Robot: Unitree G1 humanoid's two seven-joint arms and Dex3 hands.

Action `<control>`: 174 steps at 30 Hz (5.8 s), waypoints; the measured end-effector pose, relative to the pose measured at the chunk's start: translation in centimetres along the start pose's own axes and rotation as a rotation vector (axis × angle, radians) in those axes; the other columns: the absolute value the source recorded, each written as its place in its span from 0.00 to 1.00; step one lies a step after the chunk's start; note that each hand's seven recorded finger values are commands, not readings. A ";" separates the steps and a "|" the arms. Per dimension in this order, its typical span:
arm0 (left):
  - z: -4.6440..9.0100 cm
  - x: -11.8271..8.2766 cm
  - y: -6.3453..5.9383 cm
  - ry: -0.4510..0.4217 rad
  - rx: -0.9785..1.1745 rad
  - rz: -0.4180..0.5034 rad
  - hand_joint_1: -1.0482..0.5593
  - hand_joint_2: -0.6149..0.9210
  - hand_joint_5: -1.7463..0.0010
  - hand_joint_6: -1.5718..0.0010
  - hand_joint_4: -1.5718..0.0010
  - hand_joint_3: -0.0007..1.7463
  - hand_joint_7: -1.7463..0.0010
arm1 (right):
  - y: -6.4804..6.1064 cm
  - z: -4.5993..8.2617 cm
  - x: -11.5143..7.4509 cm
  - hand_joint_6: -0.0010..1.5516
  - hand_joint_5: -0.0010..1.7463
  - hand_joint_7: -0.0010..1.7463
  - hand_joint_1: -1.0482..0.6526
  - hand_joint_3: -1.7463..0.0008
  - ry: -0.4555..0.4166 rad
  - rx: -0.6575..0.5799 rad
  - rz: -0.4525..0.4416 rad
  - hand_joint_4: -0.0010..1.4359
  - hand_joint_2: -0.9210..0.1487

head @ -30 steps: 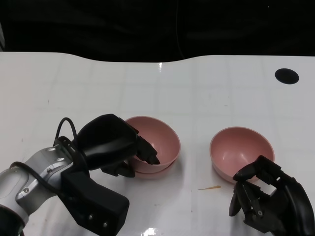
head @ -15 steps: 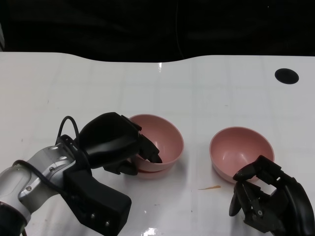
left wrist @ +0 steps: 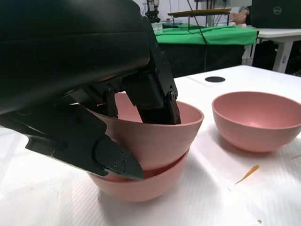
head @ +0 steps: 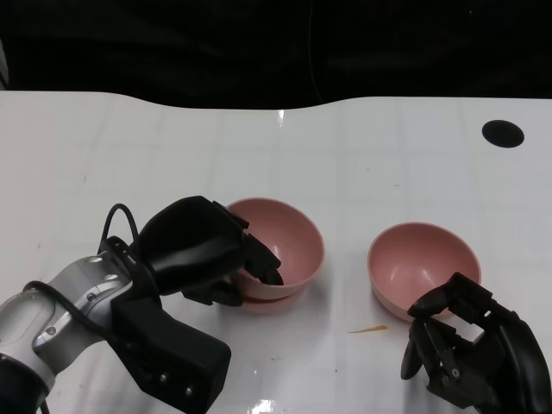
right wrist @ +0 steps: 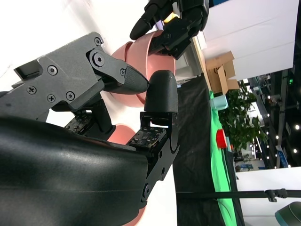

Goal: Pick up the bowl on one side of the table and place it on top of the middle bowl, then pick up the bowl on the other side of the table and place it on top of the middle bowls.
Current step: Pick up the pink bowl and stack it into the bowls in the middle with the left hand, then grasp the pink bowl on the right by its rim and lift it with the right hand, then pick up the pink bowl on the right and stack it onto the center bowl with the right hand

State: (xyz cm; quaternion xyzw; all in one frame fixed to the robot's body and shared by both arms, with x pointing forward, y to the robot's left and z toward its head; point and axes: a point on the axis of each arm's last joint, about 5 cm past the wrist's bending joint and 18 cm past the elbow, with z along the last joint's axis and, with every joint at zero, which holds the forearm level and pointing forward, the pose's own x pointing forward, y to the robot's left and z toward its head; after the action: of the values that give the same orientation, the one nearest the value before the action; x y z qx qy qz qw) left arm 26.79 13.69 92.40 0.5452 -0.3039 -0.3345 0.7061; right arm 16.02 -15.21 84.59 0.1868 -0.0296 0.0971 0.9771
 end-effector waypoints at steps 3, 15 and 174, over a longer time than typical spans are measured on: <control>0.0 0.0 0.0 0.012 0.001 0.005 0.23 1.00 0.94 0.49 0.60 0.17 0.99 | 0.0 0.0 0.0 0.53 0.93 0.75 0.56 0.52 0.000 0.000 0.002 0.61 0.22; 0.1 -0.3 -0.2 0.069 -0.001 0.013 0.09 1.00 1.00 0.67 0.85 0.30 1.00 | 0.0 0.0 0.0 0.53 0.93 0.76 0.55 0.51 0.000 -0.002 0.002 0.61 0.24; 4.5 -13.2 -5.0 0.610 -1.150 0.577 0.78 0.83 0.00 0.63 0.58 0.65 0.01 | 0.1 5.3 12.4 0.39 1.00 1.00 0.52 0.81 -0.664 -1.444 0.453 0.59 0.03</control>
State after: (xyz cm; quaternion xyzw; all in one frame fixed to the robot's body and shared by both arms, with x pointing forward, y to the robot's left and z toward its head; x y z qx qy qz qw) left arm 14.76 20.86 87.70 0.0534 -0.0004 -0.0740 0.9958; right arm 28.01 -14.85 90.70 -0.4784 -0.4086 0.1886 0.7540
